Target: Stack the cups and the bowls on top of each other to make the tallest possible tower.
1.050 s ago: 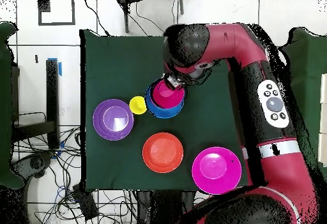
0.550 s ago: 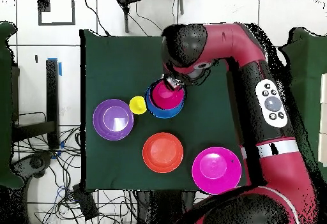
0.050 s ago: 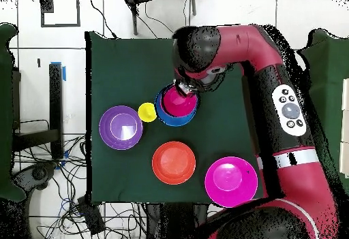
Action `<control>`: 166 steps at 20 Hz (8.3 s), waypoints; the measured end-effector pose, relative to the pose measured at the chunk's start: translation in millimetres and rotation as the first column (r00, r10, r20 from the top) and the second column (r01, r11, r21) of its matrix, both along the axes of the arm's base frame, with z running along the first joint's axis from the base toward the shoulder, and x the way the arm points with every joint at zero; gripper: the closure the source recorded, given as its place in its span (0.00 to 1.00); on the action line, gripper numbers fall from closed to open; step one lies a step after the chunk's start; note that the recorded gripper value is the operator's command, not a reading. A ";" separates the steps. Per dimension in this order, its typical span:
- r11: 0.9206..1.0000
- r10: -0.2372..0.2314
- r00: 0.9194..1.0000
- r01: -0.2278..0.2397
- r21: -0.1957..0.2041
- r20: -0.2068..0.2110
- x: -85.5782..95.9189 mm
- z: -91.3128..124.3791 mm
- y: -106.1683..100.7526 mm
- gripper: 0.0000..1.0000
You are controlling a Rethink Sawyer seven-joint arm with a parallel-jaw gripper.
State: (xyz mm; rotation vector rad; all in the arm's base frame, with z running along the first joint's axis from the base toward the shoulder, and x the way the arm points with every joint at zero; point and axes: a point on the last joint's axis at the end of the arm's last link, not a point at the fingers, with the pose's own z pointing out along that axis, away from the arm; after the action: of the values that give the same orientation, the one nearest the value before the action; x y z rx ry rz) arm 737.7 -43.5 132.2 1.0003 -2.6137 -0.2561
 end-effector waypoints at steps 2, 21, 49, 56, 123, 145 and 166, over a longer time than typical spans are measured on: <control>1.000 0.005 1.000 -0.005 -0.012 0.002 -0.3 -1.2 -1.0 1.00; 1.000 0.012 1.000 -0.012 -0.025 0.006 -0.1 -0.7 -1.0 1.00; 0.997 0.038 0.999 -0.038 -0.069 0.002 -6.4 -9.0 -4.7 0.00; 0.997 0.042 0.999 -0.042 -0.072 -0.001 -8.0 -10.4 -4.4 0.00; 0.988 0.076 0.997 -0.073 -0.137 0.020 -5.1 27.3 -44.6 0.00; 0.988 0.146 0.989 -0.147 -0.045 -0.019 4.5 -58.2 -74.7 0.00; 0.926 0.374 0.927 -0.375 0.035 0.044 42.1 -88.6 -117.9 0.00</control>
State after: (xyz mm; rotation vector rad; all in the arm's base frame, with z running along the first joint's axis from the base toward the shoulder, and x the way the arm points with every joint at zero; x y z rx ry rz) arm 779.8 -161.5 43.6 1.5031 -2.3901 -0.2001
